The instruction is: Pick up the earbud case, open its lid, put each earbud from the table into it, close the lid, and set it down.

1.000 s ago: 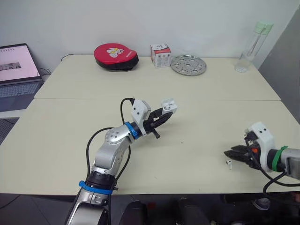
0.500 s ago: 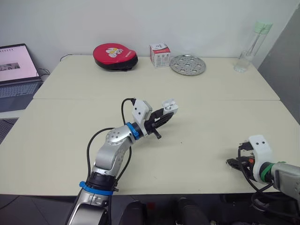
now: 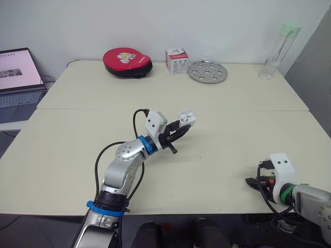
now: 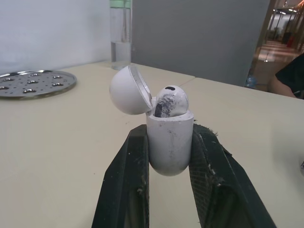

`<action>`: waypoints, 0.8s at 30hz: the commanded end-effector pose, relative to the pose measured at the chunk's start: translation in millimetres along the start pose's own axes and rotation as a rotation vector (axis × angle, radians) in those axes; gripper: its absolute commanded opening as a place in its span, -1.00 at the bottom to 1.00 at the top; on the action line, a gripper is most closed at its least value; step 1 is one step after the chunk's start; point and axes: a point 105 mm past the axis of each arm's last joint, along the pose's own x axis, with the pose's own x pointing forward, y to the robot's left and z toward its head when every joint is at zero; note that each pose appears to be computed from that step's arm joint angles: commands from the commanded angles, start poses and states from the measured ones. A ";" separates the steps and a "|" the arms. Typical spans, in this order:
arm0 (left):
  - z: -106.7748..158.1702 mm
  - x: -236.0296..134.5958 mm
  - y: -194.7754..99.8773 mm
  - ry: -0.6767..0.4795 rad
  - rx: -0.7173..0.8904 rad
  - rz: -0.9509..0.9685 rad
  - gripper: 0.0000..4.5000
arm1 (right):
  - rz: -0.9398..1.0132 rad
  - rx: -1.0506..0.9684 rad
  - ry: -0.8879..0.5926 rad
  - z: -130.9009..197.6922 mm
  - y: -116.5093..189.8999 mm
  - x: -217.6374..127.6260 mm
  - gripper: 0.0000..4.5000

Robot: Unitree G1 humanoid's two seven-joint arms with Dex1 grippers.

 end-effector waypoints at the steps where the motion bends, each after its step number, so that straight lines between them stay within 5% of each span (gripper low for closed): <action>1: 17.6 1.7 -4.4 -0.053 0.035 -0.016 -0.67 | 0.001 0.017 0.048 -10.2 -1.3 1.4 -0.60; 3: 17.2 1.8 -4.2 -0.052 0.036 -0.016 -0.67 | -0.004 0.023 0.045 -9.0 -3.1 1.9 -0.83; 12: 16.5 2.4 -4.8 -0.051 0.036 -0.018 -0.67 | 0.046 -0.075 0.018 4.3 -7.6 -2.7 -0.83; 19: 13.3 3.4 -3.5 -0.049 0.032 -0.017 -0.67 | 0.310 -0.686 0.025 53.8 -27.2 -24.6 -0.83; 24: 11.5 7.8 -7.7 -0.054 0.039 -0.031 -0.67 | 0.426 -1.124 0.275 40.7 -74.0 -32.2 -0.83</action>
